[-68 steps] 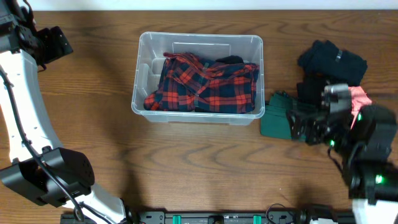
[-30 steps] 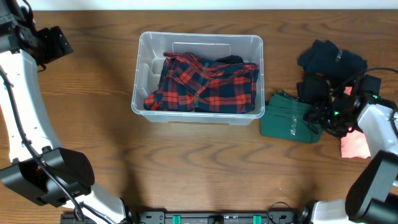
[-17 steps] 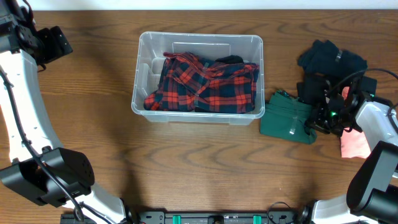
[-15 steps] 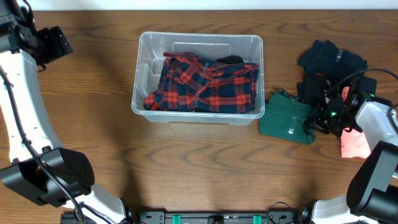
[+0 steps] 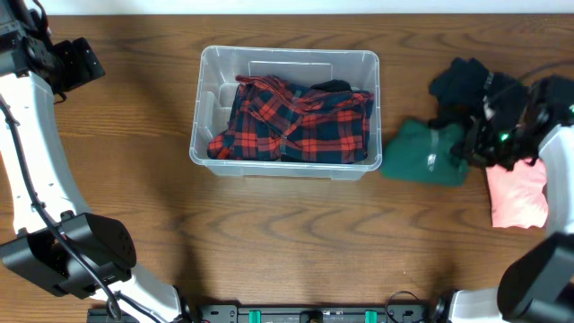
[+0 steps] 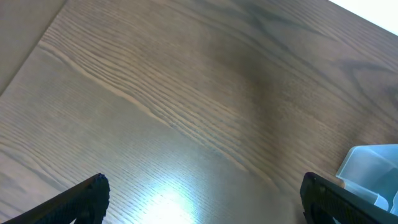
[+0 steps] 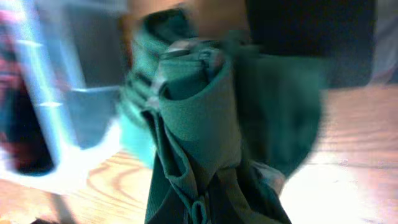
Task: Pack container
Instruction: 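Carry the dark green garment with the right gripper into the bin's back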
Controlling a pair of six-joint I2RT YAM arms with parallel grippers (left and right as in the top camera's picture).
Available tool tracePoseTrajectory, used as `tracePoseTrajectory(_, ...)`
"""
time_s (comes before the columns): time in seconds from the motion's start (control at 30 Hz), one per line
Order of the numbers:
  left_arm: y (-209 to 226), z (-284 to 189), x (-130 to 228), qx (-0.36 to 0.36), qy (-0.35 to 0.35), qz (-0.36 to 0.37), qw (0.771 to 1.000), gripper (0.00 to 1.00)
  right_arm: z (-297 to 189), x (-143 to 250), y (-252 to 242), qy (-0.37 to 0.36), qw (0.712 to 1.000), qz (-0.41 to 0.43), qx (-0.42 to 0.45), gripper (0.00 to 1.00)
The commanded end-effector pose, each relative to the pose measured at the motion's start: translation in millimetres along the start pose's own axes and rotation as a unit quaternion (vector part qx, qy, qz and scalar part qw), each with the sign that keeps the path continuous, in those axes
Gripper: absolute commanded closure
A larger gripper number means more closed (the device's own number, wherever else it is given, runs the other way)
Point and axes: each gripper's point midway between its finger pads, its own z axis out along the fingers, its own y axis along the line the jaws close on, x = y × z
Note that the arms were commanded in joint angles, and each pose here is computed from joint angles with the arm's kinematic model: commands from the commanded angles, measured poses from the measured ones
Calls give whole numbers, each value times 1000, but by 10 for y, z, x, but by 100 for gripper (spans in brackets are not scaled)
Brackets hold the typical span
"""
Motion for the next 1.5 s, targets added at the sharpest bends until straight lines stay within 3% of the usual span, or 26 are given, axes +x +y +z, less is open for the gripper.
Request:
tracePoseTrajectory(0.0,5,23,-2,-1,2,-5,1000,2,-383,-173,370,-48,997,-50,-20,99)
tracePoseTrajectory(0.37,4,23,-2,-1,2,-5,1000,2,-1011,-515,1309,-147,975,-158,-54,99)
tracePoseTrajectory(0.7,5,23,-2,-1,2,-5,1000,2,-961,-565,2491,-216,920,-298,-137,99)
tracePoseTrajectory(1.03,5,23,-2,-1,2,-5,1000,2,-559,-345,3566,-239,858,-404,-209,99)
tracePoseTrajectory(1.47,4,23,-2,-1,2,-5,1000,2,454,-42,4124,-184,851,-429,-243,99)
